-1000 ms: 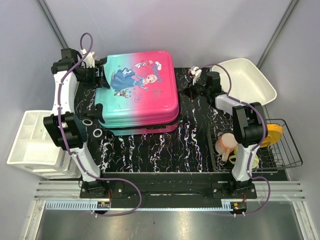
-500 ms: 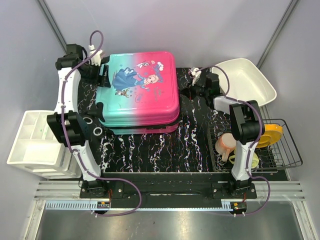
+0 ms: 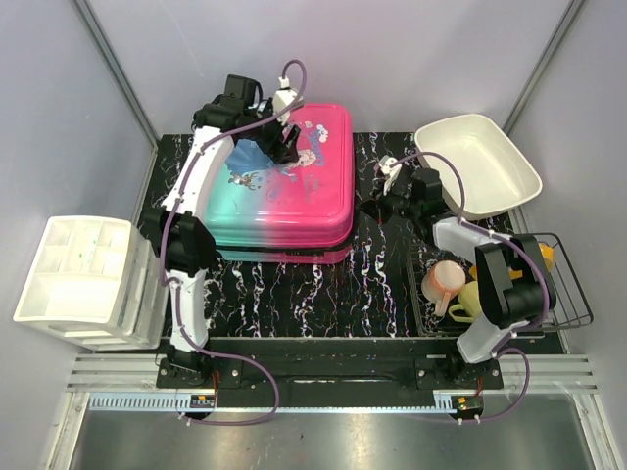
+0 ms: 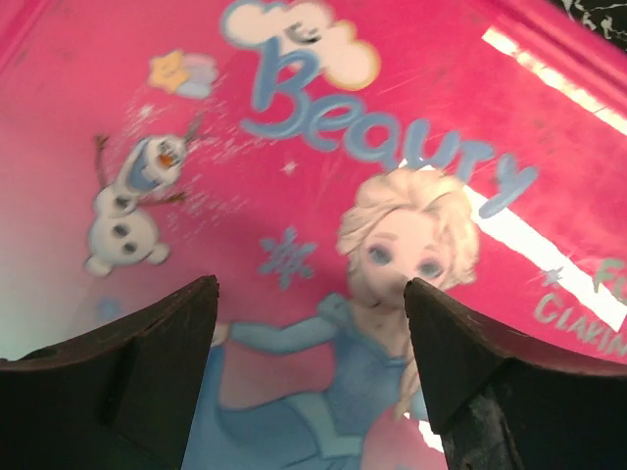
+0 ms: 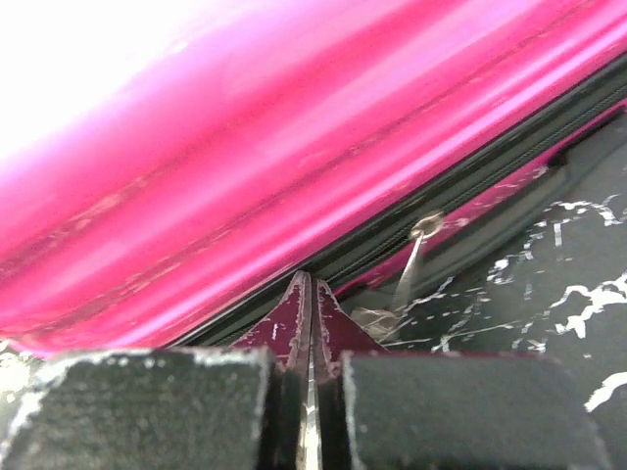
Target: Open, take out, and arrange the luggage
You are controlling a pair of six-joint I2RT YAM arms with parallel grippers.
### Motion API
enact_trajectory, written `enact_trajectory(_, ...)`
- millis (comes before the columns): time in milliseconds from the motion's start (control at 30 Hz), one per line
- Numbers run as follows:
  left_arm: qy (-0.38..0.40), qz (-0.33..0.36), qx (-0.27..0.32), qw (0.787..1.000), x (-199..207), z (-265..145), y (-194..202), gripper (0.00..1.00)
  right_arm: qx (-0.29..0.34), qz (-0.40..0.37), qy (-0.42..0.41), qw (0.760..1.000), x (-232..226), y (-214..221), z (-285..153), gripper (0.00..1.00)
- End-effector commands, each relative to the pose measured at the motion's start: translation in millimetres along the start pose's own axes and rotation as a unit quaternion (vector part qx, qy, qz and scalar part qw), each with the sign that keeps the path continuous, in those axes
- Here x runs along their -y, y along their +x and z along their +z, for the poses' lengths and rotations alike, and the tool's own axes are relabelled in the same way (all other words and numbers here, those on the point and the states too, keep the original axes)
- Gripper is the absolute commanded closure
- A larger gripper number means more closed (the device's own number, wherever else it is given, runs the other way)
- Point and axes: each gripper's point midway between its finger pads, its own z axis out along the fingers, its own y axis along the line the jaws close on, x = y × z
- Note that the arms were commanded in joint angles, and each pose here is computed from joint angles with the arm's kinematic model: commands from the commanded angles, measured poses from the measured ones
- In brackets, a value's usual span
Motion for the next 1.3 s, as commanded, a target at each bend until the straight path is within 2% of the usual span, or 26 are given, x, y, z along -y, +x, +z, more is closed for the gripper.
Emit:
enact_trajectory(0, -0.02, -0.11, -0.102, 0.988, -38, -20, 89, 0.19, -0.023, 0.03, 0.001, 0.999, -22, 11, -5, 1.0)
enact_trajectory(200, -0.037, -0.132, -0.101, 0.985, -35, -60, 113, 0.18, -0.023, 0.036, 0.035, 0.998, 4, 13, 7, 1.0)
enact_trajectory(267, -0.035, -0.139, -0.105, 0.984, -30, -65, 118, 0.18, -0.03, 0.043, 0.038, 0.998, 13, 12, 15, 0.91)
enact_trajectory(300, -0.03, -0.15, -0.11, 0.982, -26, -66, 126, 0.18, -0.028, 0.046, 0.04, 0.998, 17, 9, 14, 0.8)
enact_trajectory(400, -0.031, -0.156, -0.108, 0.981, -19, -73, 130, 0.18, -0.015, 0.038, 0.04, 0.998, 22, -4, 9, 0.71)
enact_trajectory(500, -0.035, -0.154, -0.108, 0.982, -17, -78, 132, 0.18, -0.01, 0.018, 0.038, 0.999, 28, -12, -6, 0.55)
enact_trajectory(533, -0.036, -0.154, -0.108, 0.982, -17, -80, 132, 0.18, -0.009, 0.01, 0.042, 0.999, 36, -14, -14, 0.46)
enact_trajectory(633, -0.038, -0.154, -0.106, 0.982, -18, -81, 132, 0.18, -0.01, -0.029, 0.017, 0.999, 36, -17, -21, 0.32)
enact_trajectory(800, -0.037, -0.153, -0.104, 0.982, -19, -81, 129, 0.18, -0.003, -0.074, -0.006, 0.997, 39, -22, -22, 0.19)
enact_trajectory(967, -0.034, -0.153, -0.107, 0.982, -17, -84, 129, 0.18, -0.006, -0.093, -0.041, 0.995, 45, -18, -15, 0.14)
enact_trajectory(1267, -0.038, -0.155, -0.1, 0.982, -8, -100, 121, 0.18, -0.02, -0.082, -0.053, 0.995, 67, -17, 14, 0.21)
